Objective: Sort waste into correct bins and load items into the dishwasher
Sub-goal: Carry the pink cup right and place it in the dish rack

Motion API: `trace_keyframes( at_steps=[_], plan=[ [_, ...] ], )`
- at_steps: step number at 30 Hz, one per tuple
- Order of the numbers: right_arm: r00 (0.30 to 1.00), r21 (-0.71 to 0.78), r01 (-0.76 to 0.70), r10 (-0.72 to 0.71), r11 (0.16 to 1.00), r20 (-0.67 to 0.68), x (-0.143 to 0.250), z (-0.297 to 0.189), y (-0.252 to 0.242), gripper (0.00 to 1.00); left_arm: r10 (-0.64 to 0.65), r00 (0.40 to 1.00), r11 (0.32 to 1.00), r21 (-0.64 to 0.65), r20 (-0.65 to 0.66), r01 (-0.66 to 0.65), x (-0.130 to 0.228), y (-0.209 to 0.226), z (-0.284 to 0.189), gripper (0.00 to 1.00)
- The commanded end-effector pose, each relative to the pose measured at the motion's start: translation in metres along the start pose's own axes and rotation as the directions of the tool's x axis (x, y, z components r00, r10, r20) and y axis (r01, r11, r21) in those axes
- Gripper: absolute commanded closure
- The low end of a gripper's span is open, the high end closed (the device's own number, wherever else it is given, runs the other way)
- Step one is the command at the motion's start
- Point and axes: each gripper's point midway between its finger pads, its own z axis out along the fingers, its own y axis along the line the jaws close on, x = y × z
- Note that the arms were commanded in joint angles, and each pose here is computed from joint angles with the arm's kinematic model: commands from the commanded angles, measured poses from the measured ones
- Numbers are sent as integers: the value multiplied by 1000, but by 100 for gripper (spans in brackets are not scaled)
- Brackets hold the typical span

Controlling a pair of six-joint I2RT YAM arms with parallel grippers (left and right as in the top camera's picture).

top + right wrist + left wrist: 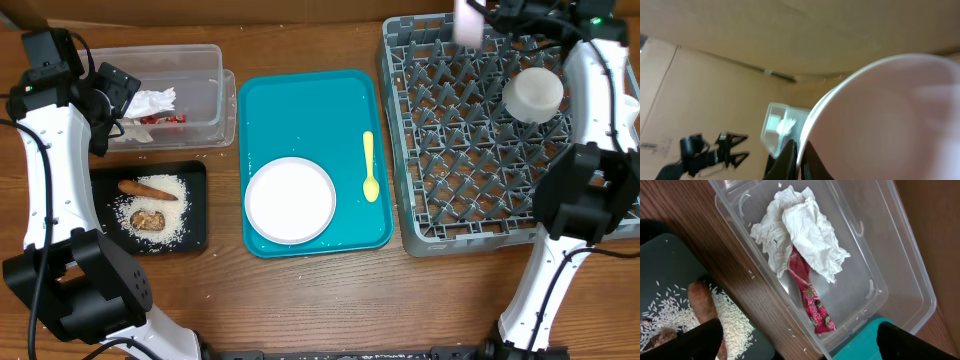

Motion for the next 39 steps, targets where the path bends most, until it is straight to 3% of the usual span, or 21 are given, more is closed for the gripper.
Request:
trace_keyframes(
  at_steps=[1, 11, 13, 15, 22, 25, 26, 28, 32, 36, 37, 39],
  plan=[
    [984, -60, -174, 172, 983, -39, 12, 4, 4, 96, -5, 1000, 1000, 5, 7, 5, -1, -3, -1, 0],
    [959, 44, -281, 279, 959, 54, 11, -13, -47, 96, -5, 1000, 1000, 5, 7, 5, -1, -3, -1, 0],
    [951, 84, -303, 295, 949, 93, 7, -19, -58, 90, -5, 1000, 1000, 5, 7, 5, -1, -3, -1, 0],
    [951, 94, -300, 290, 949, 108, 4, -23, -62, 75, -5, 1000, 1000, 5, 7, 5, -1, -3, -1, 0],
    [937, 112, -305, 277, 946, 213, -27, -76, -66, 62, -5, 1000, 1000, 5, 7, 5, -1, -3, -1, 0],
    [927, 131, -312, 271, 941, 259, -38, -101, -62, 44, -5, 1000, 1000, 5, 7, 5, -1, -3, -1, 0],
    [924, 152, -305, 254, 940, 285, -44, -114, -59, 26, -5, 1000, 1000, 5, 7, 5, -1, -3, -1, 0],
    [917, 199, -308, 234, 930, 322, -48, -132, -56, 22, -5, 1000, 1000, 5, 7, 5, -1, -3, -1, 0],
    [897, 416, -336, 153, 845, 414, -48, -172, -46, 17, -5, 1000, 1000, 5, 7, 5, -1, -3, -1, 0],
    [897, 679, -326, -12, 658, 442, -35, -201, -7, 15, -5, 1000, 1000, 5, 7, 5, -1, -3, -1, 0],
    [906, 747, -296, -74, 596, 418, -28, -198, 14, 12, -5, 1000, 1000, 5, 7, 5, -1, -3, -1, 0],
    [915, 789, -271, -107, 551, 389, -17, -186, 31, 2, -5, 1000, 1000, 5, 7, 5, -1, -3, -1, 0]
  ],
)
